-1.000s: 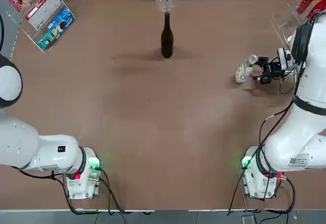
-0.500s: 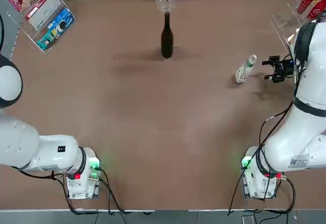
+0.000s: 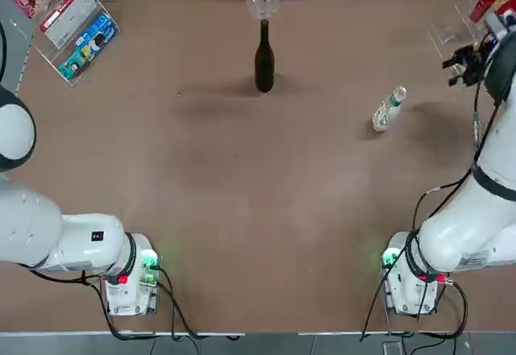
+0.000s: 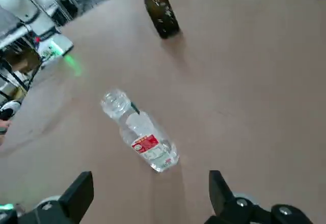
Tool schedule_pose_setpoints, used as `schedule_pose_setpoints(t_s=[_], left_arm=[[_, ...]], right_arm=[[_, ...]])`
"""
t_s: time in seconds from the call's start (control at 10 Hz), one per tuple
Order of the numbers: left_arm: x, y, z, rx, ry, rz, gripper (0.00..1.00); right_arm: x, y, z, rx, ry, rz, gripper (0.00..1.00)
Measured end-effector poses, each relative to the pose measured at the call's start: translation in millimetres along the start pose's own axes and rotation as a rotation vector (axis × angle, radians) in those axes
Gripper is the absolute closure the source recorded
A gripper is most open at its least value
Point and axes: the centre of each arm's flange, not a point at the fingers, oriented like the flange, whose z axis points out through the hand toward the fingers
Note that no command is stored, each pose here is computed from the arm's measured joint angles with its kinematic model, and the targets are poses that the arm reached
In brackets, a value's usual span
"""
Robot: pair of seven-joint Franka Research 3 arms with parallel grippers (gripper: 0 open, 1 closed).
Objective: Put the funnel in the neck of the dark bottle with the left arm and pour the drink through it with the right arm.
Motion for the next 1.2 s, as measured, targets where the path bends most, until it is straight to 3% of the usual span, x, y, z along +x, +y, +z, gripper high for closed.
schedule_pose_setpoints(t_s=[0.3,0.6,0.8,1.0,1.2], left_arm=[[0,0,0,0.0,0.0,0.0,0.0],[0,0,0,0.0,0.0,-0.001,0.0],[0,0,0,0.0,0.0,0.0,0.0],[0,0,0,0.0,0.001,0.001,0.0],[0,0,0,0.0,0.001,0.001,0.0]], right_arm=[[86,-30,-55,-0.088,-0.173,0.228,0.0],[181,-44,-78,-0.243,-0.315,0.491,0.0],[241,-58,-67,-0.382,-0.427,0.677,0.0],[298,-85,-50,-0.565,-0.465,0.847,0.0],[332,-114,-41,-0.688,-0.46,0.96,0.0]])
